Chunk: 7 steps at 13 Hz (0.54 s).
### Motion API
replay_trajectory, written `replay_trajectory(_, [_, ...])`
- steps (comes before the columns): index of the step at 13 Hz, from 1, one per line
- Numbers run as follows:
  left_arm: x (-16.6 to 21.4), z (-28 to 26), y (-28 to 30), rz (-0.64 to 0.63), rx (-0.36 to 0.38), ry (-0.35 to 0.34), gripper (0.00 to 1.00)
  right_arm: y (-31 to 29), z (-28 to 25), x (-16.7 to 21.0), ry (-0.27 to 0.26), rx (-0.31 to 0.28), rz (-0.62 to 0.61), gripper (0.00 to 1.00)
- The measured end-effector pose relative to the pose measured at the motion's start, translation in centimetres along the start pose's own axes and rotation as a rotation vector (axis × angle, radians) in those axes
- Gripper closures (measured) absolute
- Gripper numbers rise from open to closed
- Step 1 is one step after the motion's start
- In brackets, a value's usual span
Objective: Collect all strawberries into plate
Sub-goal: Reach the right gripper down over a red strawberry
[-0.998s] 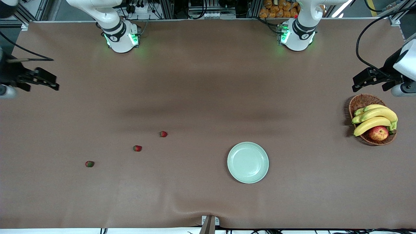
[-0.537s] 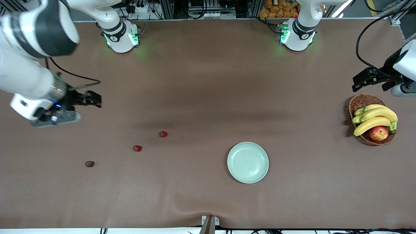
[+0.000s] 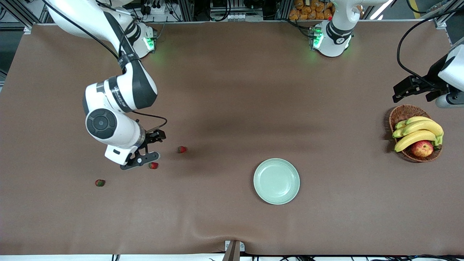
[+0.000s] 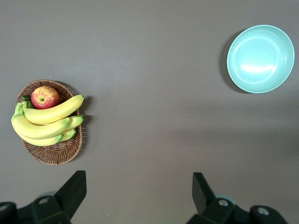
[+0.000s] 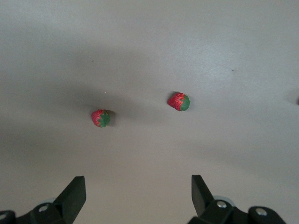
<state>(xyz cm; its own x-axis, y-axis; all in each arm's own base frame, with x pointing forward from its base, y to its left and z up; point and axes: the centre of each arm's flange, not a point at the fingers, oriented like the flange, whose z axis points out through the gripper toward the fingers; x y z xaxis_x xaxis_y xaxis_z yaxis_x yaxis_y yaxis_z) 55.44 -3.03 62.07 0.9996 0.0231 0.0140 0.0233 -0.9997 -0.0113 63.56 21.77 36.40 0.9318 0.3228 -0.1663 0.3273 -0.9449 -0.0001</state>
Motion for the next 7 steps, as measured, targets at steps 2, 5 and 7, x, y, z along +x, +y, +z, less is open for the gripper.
replay_trajectory(2, [0.0, 0.0, 0.0, 0.000, 0.000, -0.002, 0.00, -0.4, 0.7, 0.1, -0.013, -0.002, -0.015, 0.00])
replay_trajectory(5, [0.0, 0.1, 0.0, 0.000, 0.000, -0.004, 0.00, -3.1, 2.5, 0.4, -0.035, -0.002, -0.049, 0.00])
replay_trajectory(7, [0.0, 0.2, 0.0, -0.001, 0.001, -0.007, 0.00, -4.9, 4.0, 1.1, -0.018, 0.018, -0.015, 0.00])
